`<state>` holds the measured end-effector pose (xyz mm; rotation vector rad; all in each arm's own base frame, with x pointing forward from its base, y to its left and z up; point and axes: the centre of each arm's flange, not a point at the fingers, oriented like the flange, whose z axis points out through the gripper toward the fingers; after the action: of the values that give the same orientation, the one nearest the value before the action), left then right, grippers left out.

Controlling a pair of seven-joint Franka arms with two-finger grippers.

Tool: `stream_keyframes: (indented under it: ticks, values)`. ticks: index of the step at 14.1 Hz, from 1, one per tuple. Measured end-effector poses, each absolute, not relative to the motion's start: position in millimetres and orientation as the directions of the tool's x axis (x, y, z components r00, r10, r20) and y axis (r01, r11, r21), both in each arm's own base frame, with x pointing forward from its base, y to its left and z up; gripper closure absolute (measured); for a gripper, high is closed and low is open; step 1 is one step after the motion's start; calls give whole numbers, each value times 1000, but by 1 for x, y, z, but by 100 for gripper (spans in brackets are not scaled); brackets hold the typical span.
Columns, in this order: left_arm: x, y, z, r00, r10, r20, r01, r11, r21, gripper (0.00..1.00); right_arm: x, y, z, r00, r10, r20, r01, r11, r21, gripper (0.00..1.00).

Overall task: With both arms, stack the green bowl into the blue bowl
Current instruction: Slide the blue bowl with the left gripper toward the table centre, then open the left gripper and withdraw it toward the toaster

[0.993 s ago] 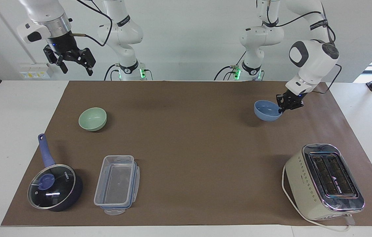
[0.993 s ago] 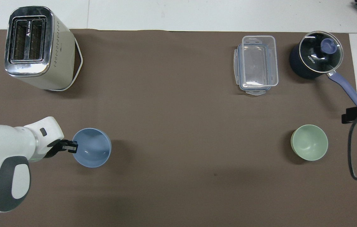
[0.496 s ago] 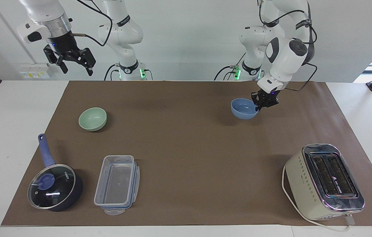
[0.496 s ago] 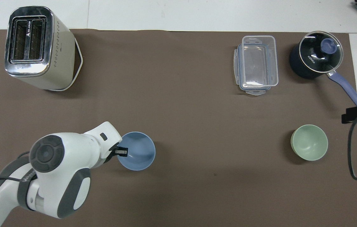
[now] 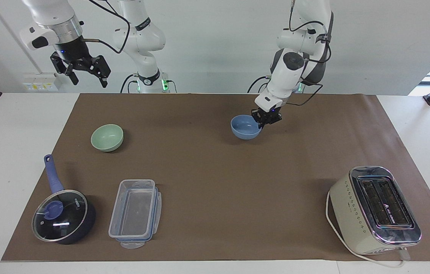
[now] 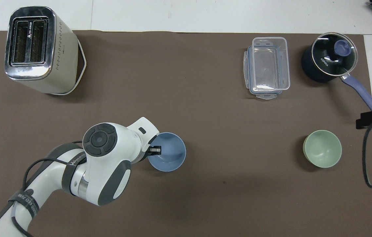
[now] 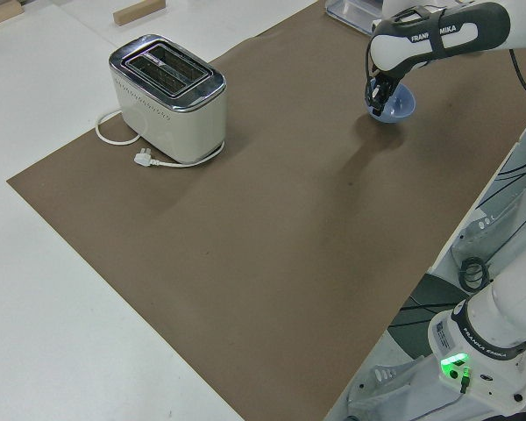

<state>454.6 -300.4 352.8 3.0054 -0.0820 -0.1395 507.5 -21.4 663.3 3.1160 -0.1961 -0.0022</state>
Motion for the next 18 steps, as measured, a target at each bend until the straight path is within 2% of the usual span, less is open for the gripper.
stream_keyframes:
  ticks: [4,5,10,12,13,18]
  values:
    - [464,-307,344,988,-65,-143,-48,-992,119,96,507,-21,663,992,-125,0,-125,-992,19,0]
    - [463,-307,343,987,-66,-148,-49,-992,117,88,507,-21,663,992,-125,0,-125,-992,19,0]
    - [469,-306,350,989,-65,-132,-49,-991,121,32,507,-21,663,992,-125,0,-125,-992,19,0]
    - [479,-299,366,993,-78,-83,-70,-993,100,6,507,-21,663,992,-125,0,-125,-992,19,0]
    - [486,-290,377,996,-75,-53,-70,-994,88,0,507,-21,663,992,-125,0,-125,-992,19,0]
    - [521,-197,449,978,-186,92,-194,-977,85,0,507,-21,663,992,-125,0,-125,-992,19,0]
